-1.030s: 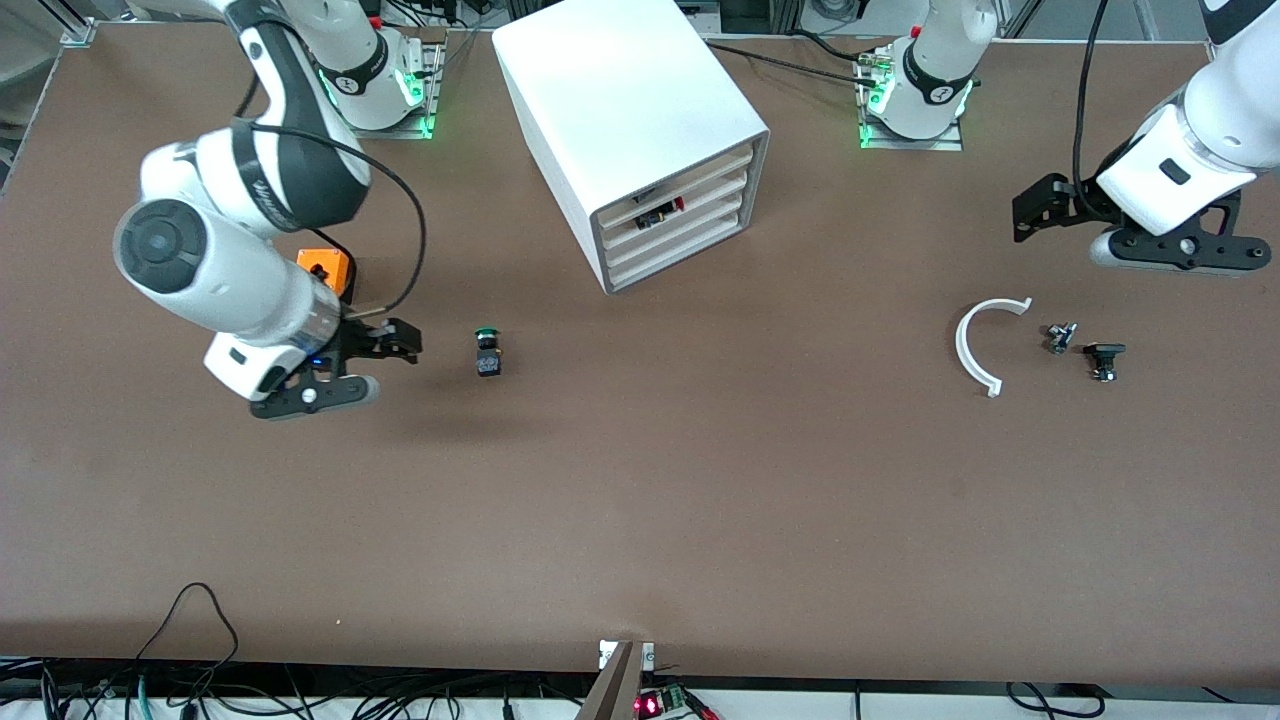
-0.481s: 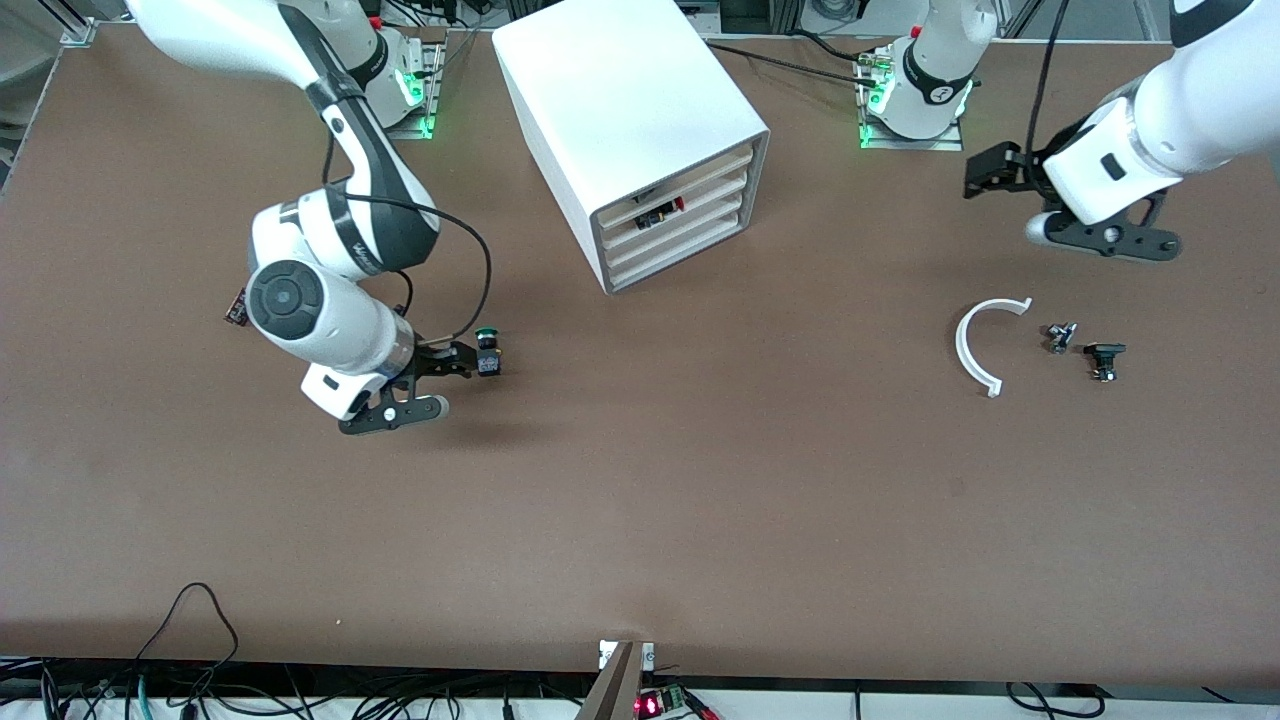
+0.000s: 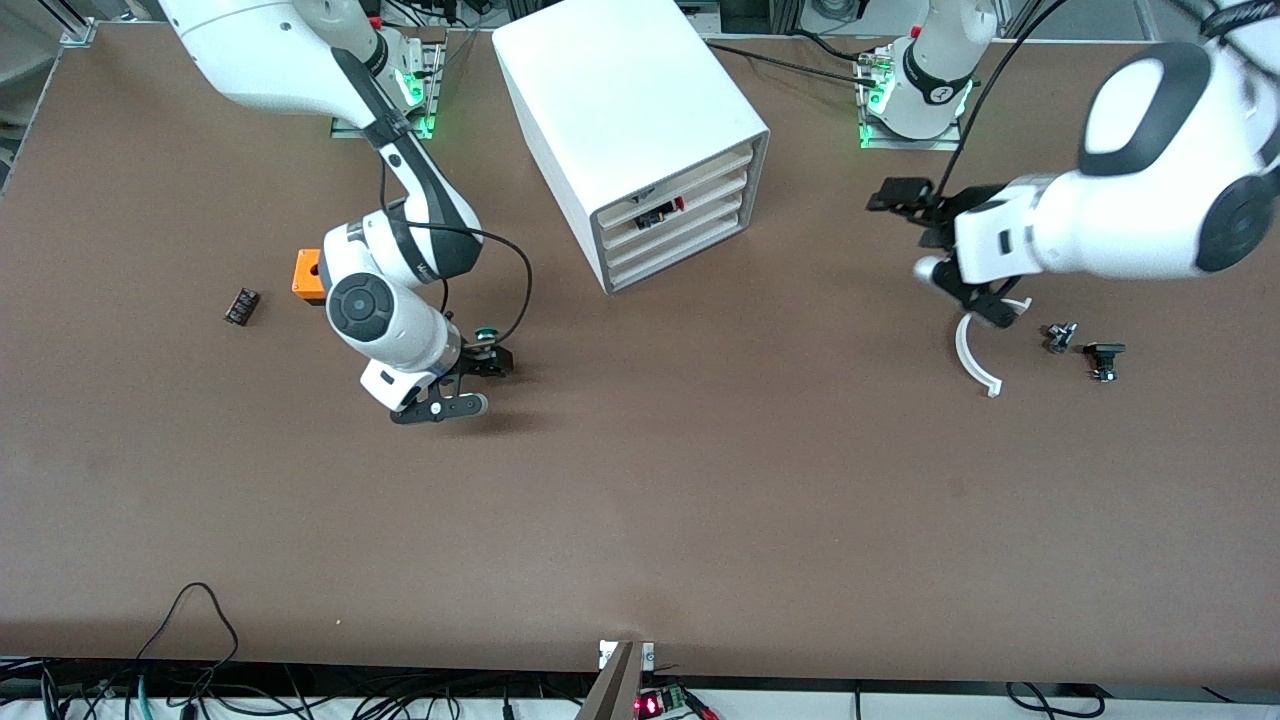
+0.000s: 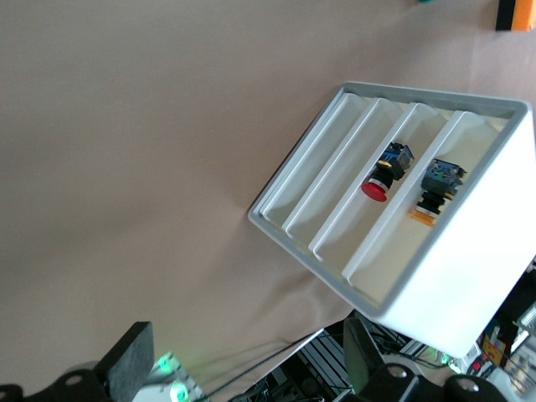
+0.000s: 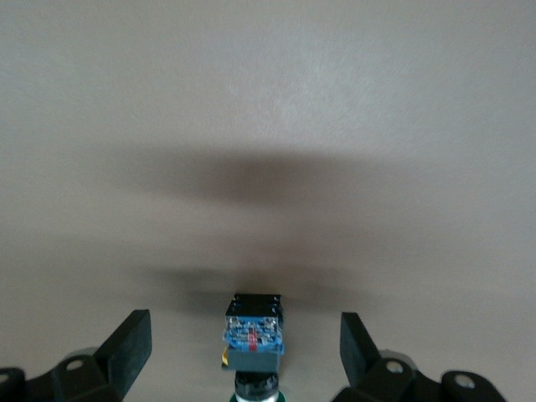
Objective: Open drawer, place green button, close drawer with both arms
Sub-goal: 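Move the left gripper to the white cabinet's drawer handle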
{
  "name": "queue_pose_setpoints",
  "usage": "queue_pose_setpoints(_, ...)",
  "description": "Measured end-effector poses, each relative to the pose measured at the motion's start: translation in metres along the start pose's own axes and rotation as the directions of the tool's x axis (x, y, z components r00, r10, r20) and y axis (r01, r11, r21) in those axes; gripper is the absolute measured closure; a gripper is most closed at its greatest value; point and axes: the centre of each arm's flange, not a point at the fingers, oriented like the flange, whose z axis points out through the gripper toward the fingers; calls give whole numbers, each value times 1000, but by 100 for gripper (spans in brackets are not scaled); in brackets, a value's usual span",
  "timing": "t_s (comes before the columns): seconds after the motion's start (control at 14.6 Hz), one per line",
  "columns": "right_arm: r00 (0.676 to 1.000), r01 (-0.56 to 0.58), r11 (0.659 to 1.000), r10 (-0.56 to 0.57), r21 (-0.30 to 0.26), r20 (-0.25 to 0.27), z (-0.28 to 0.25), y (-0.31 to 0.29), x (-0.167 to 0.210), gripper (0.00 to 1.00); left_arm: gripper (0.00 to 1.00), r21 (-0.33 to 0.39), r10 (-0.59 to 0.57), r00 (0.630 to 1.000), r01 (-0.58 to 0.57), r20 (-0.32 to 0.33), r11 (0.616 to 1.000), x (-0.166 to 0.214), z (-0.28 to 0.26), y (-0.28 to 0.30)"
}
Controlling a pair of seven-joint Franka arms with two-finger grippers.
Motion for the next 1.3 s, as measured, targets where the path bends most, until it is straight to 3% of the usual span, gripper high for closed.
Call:
queue_pose_setpoints(0.21,1000,-17,1000,17,0,6,33,-3,-11,1,0,18,20,999,-19,-35,1000,25,65,0)
queue_pose_setpoints(0.41,999,-31,999,32,-4,22,46,-2,-16,11,0,12,39,997,-38,-73,999,40,123,-1)
queue_pose_setpoints(0.55,998,-51,999,51,-8,30,49,-1,-19,28,0,-56,49,997,-53,-61,997,51,156,-8)
queue_pose_setpoints(0.62,998,-54,998,54,-10,34,51,-1,-20,30,0,-110,76,994,-84,-74,990,57,167,-15)
queue_pose_setpoints(0.82,997,-59,998,60,-12,38,51,-1,-21,59,7,-299,136,976,-182,-168,937,75,202,-50)
queue_pose_setpoints(0.96,997,-61,998,62,-14,43,51,0,-22,59,9,-377,136,968,-210,-212,902,80,232,-70)
queue_pose_setpoints(1.3,997,-72,997,73,-16,30,31,4,-11,59,32,-527,105,958,-236,-267,816,57,297,-73)
